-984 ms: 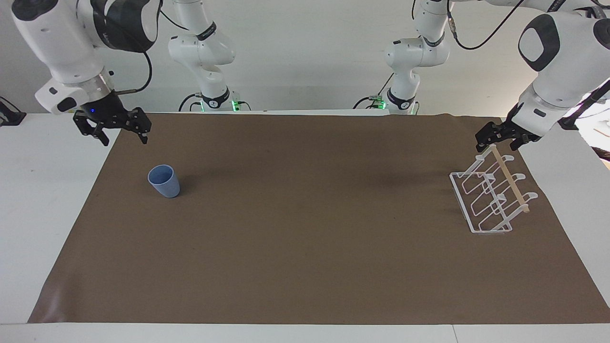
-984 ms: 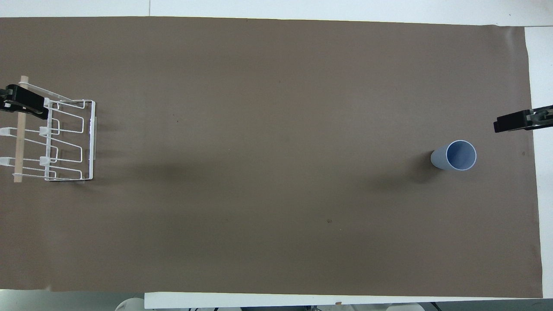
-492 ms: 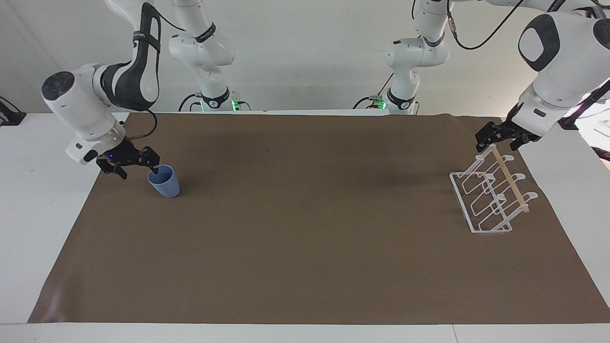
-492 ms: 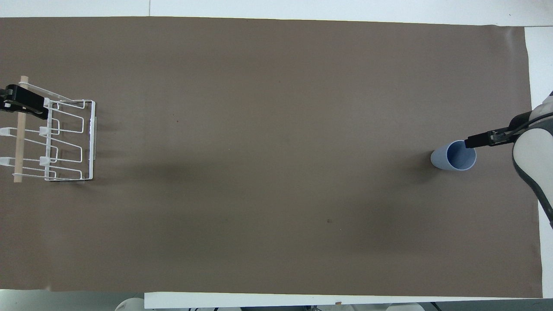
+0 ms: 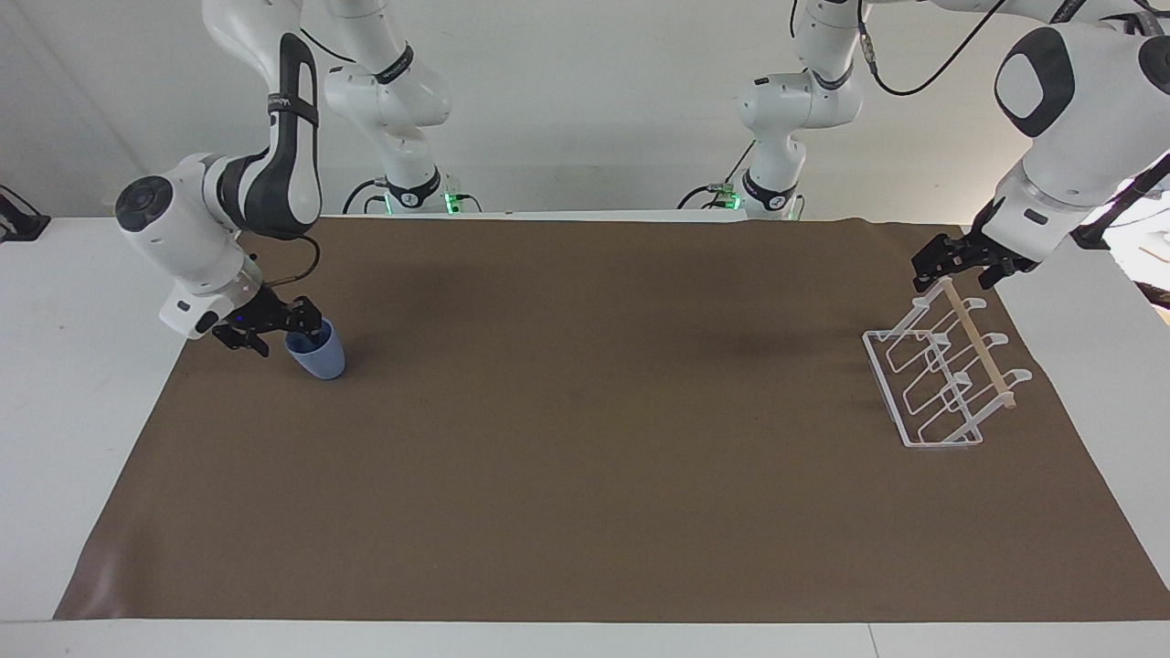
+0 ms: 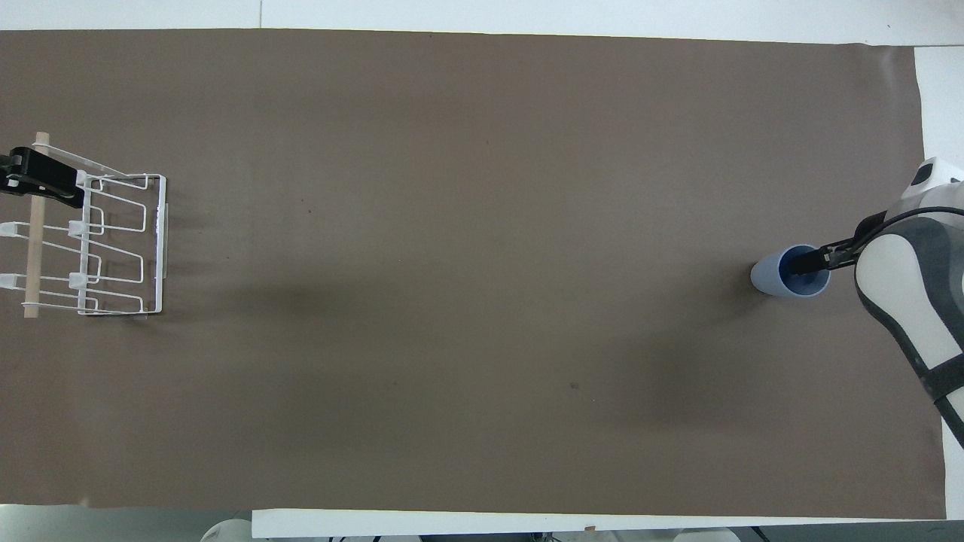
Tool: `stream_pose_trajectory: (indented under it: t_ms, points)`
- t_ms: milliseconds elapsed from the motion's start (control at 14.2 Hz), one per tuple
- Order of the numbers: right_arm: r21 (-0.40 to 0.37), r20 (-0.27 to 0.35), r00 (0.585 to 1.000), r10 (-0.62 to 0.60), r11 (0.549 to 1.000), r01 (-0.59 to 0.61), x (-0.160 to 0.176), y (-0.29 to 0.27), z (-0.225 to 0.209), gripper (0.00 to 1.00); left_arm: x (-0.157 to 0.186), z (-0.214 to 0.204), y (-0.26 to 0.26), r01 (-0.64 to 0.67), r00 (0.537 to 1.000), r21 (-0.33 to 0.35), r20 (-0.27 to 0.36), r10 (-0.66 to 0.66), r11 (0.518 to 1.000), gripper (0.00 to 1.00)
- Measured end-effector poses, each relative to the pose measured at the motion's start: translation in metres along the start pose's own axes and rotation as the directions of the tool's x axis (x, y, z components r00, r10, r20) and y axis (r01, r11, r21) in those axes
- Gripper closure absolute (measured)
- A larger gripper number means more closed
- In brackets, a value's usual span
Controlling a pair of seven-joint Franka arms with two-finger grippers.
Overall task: Hang cup on cup holder
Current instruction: 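Lower the right gripper into the blue cup's mouth and grip it, then lift the blue cup with the right gripper toward the wire rack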
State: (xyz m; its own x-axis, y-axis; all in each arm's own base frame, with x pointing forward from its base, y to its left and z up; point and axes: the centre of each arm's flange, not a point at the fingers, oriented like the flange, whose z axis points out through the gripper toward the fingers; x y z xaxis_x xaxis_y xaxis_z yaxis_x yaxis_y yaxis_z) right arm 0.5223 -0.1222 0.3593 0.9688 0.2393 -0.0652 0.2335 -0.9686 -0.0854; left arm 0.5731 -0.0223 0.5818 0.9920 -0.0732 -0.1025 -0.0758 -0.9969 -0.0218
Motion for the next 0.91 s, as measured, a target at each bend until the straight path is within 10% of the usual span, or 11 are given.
stream_pose_trajectory:
  t_ms: [141,562,914]
  points:
    - [0.003,0.006,1.000,-0.014,1.000,0.014,-0.005,0.004,0.011,0.19,0.000,0.000,0.000,0.000,1.000,0.000,0.000,0.000,1.000,0.00]
    - [-0.001,0.002,0.999,-0.050,0.999,0.050,-0.002,-0.001,0.013,0.90,0.000,0.000,0.000,0.000,1.000,0.000,0.000,0.000,1.000,0.00]
    - [0.124,0.015,0.993,-0.113,0.986,0.110,0.027,-0.049,-0.025,0.96,0.000,0.000,0.000,0.000,1.000,0.000,0.000,0.000,1.000,0.00]
